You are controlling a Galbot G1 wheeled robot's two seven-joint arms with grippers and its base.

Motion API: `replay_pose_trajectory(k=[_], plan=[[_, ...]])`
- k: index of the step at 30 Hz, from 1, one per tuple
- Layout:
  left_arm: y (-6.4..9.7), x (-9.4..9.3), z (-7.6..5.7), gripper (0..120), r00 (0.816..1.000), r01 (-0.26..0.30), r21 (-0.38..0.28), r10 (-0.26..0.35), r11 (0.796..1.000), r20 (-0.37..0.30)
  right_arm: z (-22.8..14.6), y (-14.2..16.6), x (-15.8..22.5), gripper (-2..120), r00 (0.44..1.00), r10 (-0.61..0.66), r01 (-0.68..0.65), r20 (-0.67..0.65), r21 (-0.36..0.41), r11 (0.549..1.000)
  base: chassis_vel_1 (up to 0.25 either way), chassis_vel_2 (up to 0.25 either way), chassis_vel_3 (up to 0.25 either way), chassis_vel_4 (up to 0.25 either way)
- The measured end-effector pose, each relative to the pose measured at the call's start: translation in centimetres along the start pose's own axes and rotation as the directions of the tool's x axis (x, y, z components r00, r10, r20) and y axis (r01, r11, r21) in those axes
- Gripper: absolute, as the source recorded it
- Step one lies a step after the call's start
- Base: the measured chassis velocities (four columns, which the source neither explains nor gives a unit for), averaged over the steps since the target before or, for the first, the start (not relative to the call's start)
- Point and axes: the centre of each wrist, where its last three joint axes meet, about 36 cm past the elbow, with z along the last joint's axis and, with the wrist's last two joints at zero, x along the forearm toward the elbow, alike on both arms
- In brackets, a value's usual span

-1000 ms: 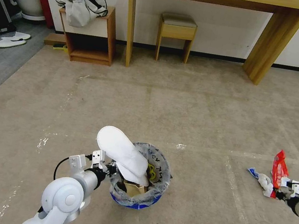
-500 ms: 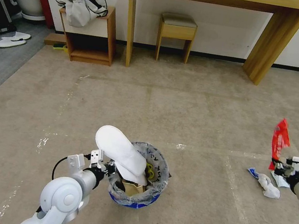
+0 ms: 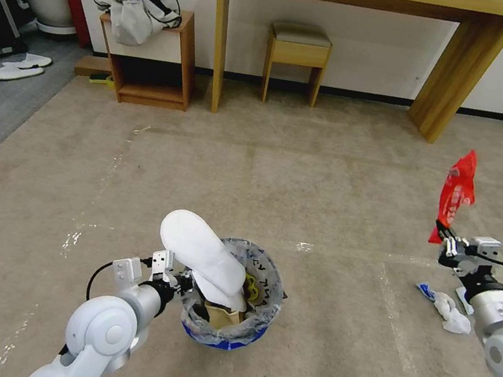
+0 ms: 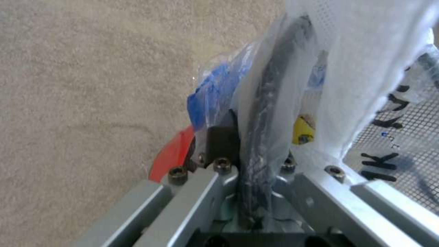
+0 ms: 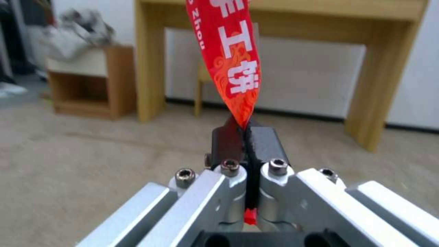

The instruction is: Pick up the trash bin and place the garbage on the floor into it.

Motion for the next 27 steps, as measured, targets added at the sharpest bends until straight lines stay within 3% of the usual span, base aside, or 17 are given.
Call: replay_pose_trajectory(k=[10,17,27], plan=[[-0.6,-0.5,-0.3,1,0.999,-0.031,0.0,0.031,1.0,-0.01,-0.9,3.9,1.4,0,0.987,-0.101,0.105,0.128,-0.021,0.994,0.0,0.0,0.0,0.0],[-0.6,-0.6,-0.4,1,0.999,-0.041,-0.009,0.041,0.999,-0.022,-2.0,7.1,0.4,0,0.964,-0.188,0.198,0.185,-0.036,0.98,0.0,0.0,0.0,0.0],[-0.7,-0.7,0.1,1,0.998,-0.044,-0.002,0.044,0.999,-0.033,-3.7,8.5,-0.9,0,0.937,-0.267,0.28,0.226,-0.028,0.959,0.0,0.0,0.0,0.0]])
